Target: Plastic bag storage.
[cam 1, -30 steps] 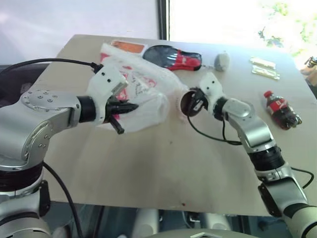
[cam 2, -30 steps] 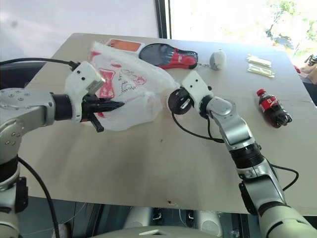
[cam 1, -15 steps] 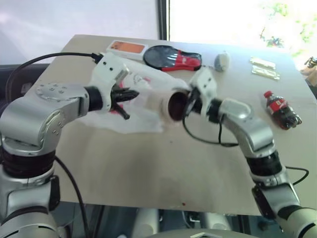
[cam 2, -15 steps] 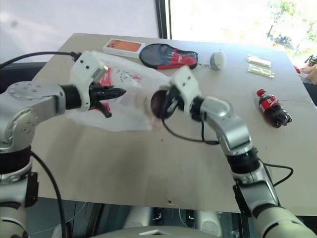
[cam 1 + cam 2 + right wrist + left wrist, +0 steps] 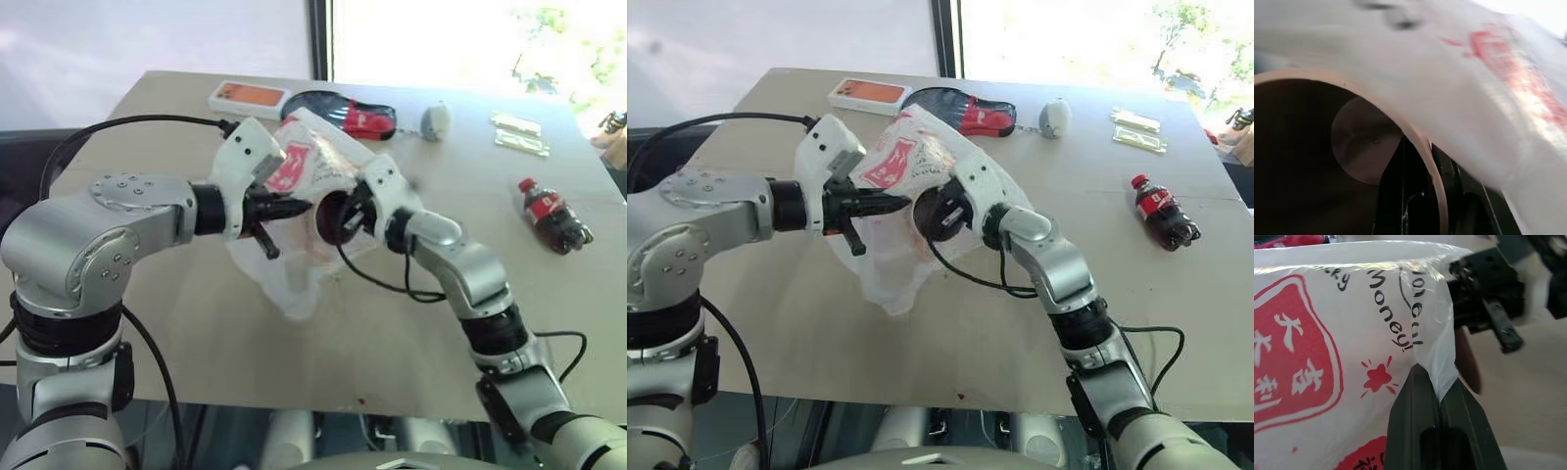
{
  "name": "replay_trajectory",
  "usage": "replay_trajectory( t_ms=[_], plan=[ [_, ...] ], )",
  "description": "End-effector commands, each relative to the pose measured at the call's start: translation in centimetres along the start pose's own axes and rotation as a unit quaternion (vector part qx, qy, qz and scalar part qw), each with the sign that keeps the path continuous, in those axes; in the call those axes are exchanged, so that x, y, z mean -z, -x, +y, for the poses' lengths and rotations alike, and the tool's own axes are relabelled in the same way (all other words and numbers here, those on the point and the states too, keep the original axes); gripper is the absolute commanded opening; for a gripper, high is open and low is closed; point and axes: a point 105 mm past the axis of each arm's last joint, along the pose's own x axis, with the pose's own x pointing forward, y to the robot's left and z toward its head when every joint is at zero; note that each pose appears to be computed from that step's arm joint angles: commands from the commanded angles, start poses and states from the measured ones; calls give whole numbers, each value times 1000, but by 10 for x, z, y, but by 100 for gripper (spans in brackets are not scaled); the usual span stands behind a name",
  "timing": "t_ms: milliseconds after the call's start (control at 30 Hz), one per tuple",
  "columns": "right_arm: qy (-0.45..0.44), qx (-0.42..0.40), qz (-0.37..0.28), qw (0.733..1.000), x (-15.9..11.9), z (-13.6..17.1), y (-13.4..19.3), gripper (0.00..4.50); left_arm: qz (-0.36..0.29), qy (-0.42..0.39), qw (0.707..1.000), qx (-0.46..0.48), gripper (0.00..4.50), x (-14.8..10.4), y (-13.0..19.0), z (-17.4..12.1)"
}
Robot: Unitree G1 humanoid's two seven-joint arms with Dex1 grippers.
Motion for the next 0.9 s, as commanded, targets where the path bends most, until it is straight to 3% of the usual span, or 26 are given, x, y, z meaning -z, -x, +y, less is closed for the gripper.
replay_trajectory(
  t_ms=[33, 100, 133, 167, 200, 233, 400, 500, 533, 567, 767, 833, 900],
  plan=[
    [-16, 41, -67, 997, -24, -3, -24, 2, -33, 4, 999, -9, 0, -13, 2, -1],
    [-43, 13, -70, 997, -20, 8, -37, 2, -39, 14, 999, -11, 0, -15, 1, 0],
    [-43, -12, -61, 997, -15, 19, -45, 62, -44, 16, 999, -14, 0, -16, -1, 0],
    [-40, -35, -53, 997, -10, 30, -51, 81, -50, 21, 998, -16, 0, -18, -3, 0],
    [-29, -46, -47, 997, -7, 36, -54, 137, -56, 28, 998, -23, 0, -19, -5, 2],
    [-15, -51, -42, 998, -5, 38, -55, 137, -61, 34, 997, -31, 0, -19, -6, 3],
    [58, -60, -24, 996, 2, 22, -28, 379, -76, 59, 992, -87, 0, -19, -9, 19],
    [44, -81, -26, 995, -5, 4, 10, 379, -86, 76, 985, -125, 0, -18, -12, 34],
    [50, -85, -29, 995, -11, 0, 24, 425, -87, 77, 984, -138, 0, -18, -14, 38],
    [64, -87, -32, 994, -18, -2, 36, 444, -88, 81, 982, -147, 0, -17, -16, 42],
    [104, -86, -45, 990, -65, -12, 106, 448, -107, 91, 974, -176, 0, -23, -31, 56],
    [121, -35, -52, 991, -80, -30, 121, 448, -113, 86, 975, -171, 0, -27, -36, 54],
    [142, 55, -18, 988, -80, -67, 135, 448, -122, 83, 976, -162, 0, -30, -39, 50]
  ],
)
